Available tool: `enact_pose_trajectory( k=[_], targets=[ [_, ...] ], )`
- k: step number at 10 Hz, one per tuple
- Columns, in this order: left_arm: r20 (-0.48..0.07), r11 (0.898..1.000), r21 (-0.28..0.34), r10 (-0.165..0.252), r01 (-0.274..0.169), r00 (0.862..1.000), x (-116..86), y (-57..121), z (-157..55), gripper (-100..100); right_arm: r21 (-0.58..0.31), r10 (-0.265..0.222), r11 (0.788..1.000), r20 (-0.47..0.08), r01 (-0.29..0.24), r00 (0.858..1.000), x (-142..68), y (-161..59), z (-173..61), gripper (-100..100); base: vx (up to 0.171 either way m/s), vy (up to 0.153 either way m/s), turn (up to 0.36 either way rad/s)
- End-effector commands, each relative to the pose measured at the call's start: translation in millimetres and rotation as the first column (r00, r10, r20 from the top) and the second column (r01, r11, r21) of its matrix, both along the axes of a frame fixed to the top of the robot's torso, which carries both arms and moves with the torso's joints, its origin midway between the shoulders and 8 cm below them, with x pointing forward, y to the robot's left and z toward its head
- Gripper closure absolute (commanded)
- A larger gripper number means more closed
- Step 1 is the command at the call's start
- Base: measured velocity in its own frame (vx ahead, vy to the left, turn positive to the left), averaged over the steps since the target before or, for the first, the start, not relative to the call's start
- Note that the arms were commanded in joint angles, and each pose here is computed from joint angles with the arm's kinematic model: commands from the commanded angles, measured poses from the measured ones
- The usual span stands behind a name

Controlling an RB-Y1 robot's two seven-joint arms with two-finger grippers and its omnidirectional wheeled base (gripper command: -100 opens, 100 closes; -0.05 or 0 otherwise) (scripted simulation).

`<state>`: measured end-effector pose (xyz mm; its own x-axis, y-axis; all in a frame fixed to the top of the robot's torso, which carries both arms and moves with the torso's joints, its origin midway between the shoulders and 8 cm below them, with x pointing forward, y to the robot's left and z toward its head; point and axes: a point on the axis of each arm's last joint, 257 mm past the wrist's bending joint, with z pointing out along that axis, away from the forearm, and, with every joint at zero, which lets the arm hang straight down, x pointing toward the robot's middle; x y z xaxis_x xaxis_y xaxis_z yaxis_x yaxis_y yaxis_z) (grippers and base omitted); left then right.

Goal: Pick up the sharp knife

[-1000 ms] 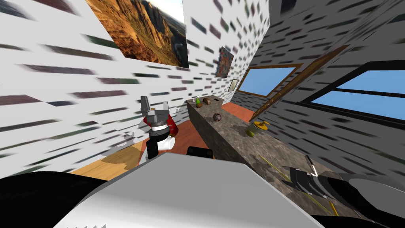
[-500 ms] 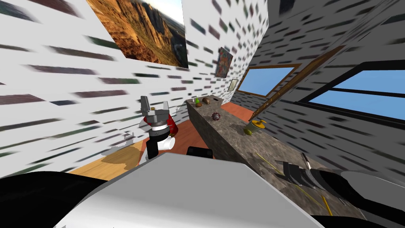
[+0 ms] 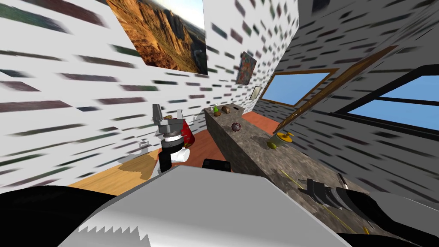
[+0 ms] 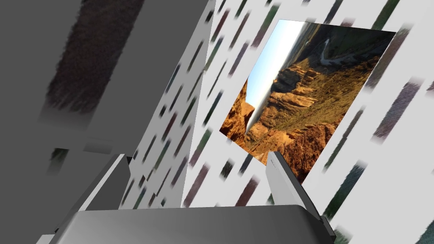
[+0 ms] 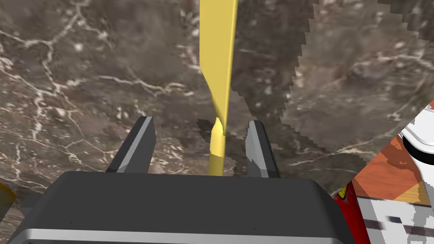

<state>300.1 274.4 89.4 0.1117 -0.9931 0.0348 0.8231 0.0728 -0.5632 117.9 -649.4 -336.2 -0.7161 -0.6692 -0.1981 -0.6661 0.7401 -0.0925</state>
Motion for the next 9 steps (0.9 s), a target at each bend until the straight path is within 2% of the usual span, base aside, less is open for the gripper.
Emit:
enact_pose_trajectory(
  k=[1,4,5,6,7,8,9],
  targets=[
    [0.0,1.0,0.0,0.0,0.0,1.0,0.0,0.0,0.0,0,0.0,0.0,1.0,0.0,0.0,1.0,0.0,0.0,0.0,100,0.0,0.0,0.0],
    [0.0,1.0,0.0,0.0,0.0,1.0,0.0,0.0,0.0,0,0.001,-0.002,1.0,-0.003,0.002,1.0,-1.3,0.0,-0.4,100,0.0,0.0,0.0],
    [0.0,1.0,0.0,0.0,0.0,1.0,0.0,0.0,0.0,0,0.001,-0.002,1.0,-0.003,0.002,1.0,-1.3,0.0,-0.4,0,0.0,0.0,0.0],
    [0.0,1.0,0.0,0.0,0.0,1.0,0.0,0.0,0.0,0,0.001,0.016,1.0,0.003,-0.016,1.0,7.6,0.3,8.6,100,-0.002,-0.002,-0.197],
    [0.0,1.0,0.0,0.0,0.0,1.0,0.0,0.0,0.0,0,0.003,0.03,1.0,0.006,-0.03,1.0,14.2,1.1,15.0,100,-0.006,0.009,-0.193],
    [0.0,1.0,0.0,0.0,0.0,1.0,0.0,0.0,0.0,0,0.001,0.021,1.0,0.005,-0.021,1.0,10.7,0.9,10.6,100,-0.004,0.004,-0.038],
    [0.0,1.0,0.0,0.0,0.0,1.0,0.0,0.0,0.0,0,0.001,0.023,1.0,0.005,-0.023,1.0,11.1,1.1,11.3,0,0.0,0.0,0.0]
  ],
)
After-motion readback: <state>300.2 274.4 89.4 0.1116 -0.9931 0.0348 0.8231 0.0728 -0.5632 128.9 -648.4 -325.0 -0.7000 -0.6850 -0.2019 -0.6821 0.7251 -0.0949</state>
